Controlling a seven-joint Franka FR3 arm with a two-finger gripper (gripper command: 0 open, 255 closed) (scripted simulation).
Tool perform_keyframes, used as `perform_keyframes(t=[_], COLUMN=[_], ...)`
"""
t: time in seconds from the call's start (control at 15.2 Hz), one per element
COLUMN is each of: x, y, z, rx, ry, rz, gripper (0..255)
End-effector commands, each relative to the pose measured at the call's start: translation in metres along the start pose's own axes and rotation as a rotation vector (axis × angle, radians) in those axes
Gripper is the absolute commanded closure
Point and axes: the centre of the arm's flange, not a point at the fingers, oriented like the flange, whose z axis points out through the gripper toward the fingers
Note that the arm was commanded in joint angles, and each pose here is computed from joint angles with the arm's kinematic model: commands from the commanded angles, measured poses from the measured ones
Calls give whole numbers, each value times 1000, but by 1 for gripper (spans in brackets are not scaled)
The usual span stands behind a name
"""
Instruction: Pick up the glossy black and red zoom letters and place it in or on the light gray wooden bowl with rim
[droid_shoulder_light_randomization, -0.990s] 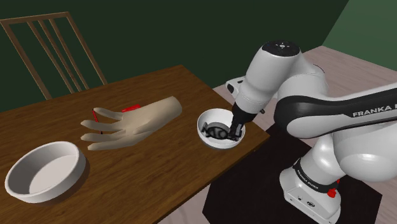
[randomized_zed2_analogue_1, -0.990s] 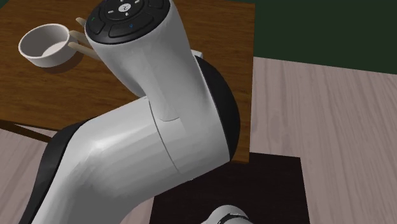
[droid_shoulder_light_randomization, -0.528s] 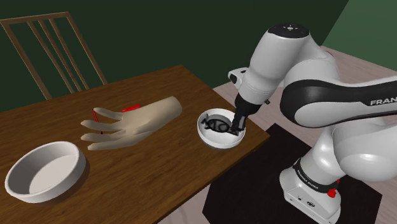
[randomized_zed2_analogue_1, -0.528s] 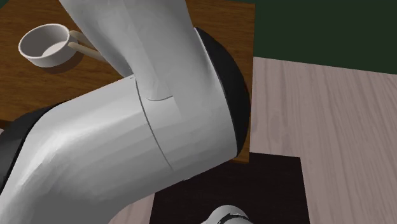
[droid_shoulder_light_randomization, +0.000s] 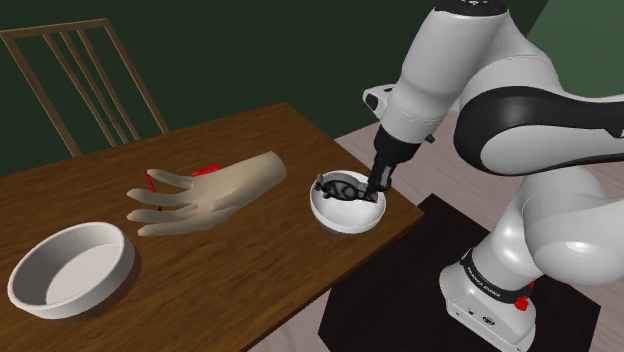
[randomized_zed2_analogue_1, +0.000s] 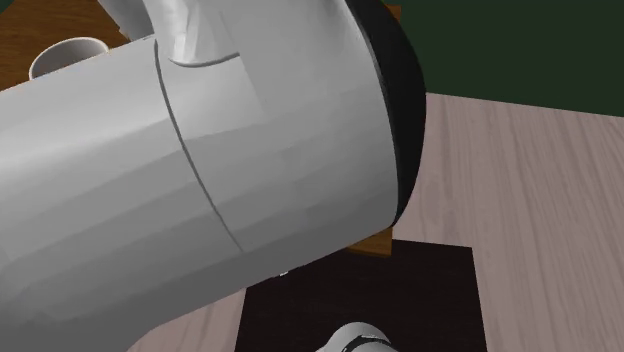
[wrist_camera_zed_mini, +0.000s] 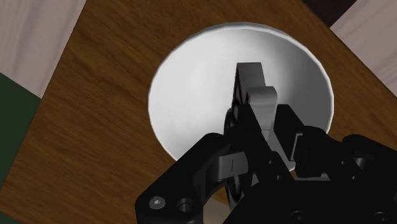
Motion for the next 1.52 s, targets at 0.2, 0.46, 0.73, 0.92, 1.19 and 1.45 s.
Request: perform_keyframes(t=[0.2, 0.46, 0.73, 0.92, 1.19, 1.45], x=[2, 4, 6, 11, 11, 9], y=[3, 6, 9, 20, 22, 19], z=[-27, -47, -68, -94, -85, -64], rx=[0, 0, 0, 0, 0, 0], ry=[0, 0, 0, 0, 0, 0], rz=[0, 0, 0, 0, 0, 0], gripper=[255, 255, 255, 255, 255, 255])
